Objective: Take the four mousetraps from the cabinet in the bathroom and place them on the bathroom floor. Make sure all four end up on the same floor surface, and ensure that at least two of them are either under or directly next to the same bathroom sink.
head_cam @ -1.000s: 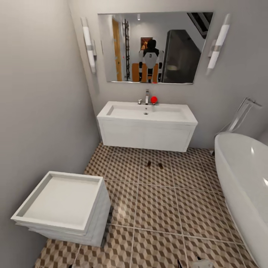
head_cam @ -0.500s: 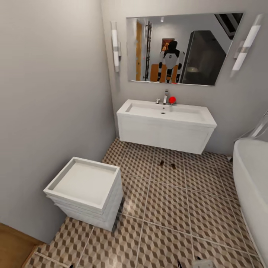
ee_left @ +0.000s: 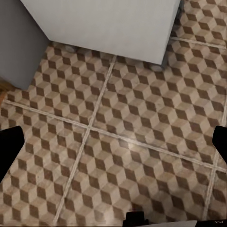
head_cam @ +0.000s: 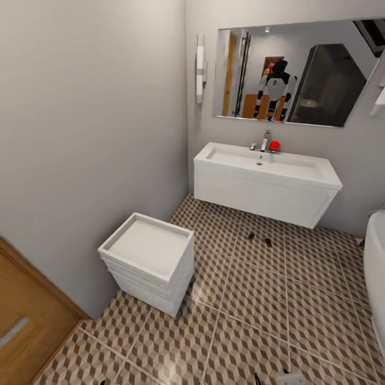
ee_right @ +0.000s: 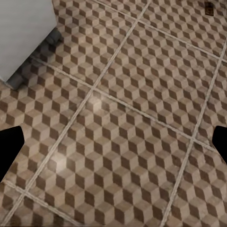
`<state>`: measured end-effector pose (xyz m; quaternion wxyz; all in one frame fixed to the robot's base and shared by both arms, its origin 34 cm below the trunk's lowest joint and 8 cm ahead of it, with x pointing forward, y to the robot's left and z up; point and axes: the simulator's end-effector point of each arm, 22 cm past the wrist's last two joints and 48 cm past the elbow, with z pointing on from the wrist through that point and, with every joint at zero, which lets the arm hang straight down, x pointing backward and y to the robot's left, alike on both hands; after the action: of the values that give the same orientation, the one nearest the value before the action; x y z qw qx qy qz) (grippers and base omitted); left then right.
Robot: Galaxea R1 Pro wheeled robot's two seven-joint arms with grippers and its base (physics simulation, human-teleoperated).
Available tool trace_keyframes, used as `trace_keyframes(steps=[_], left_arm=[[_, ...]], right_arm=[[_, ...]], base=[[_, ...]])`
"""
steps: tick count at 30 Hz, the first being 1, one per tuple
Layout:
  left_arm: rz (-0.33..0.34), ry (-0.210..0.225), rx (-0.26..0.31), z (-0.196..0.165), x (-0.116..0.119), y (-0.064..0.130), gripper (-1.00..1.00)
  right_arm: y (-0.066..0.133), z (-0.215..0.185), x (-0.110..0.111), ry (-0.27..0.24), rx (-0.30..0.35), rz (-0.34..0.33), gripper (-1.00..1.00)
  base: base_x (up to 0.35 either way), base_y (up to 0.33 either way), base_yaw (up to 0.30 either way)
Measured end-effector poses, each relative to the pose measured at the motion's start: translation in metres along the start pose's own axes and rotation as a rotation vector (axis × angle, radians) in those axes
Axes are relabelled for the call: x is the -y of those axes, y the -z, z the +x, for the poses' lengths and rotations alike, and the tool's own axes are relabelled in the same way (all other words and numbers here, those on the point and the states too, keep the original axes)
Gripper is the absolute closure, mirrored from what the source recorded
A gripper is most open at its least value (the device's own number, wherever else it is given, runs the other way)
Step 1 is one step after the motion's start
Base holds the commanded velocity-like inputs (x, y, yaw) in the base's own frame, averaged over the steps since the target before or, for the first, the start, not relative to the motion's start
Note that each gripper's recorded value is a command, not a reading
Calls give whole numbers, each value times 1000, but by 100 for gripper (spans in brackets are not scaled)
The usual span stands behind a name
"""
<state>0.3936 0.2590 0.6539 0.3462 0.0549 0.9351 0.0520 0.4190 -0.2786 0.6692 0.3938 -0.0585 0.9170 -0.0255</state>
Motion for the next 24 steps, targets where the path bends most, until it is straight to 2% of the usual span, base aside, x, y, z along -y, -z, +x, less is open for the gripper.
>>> trace_keyframes(steps=[9, 24], left_arm=[[0, 0, -1, 2, 0, 2, -100], [0, 0, 1, 1, 0, 2, -100]], right_arm=[[0, -2, 0, 0, 4, 1, -100], [0, -3, 0, 0, 7, 1, -100]], base=[[-250, 0, 287], [-18, 0, 287]])
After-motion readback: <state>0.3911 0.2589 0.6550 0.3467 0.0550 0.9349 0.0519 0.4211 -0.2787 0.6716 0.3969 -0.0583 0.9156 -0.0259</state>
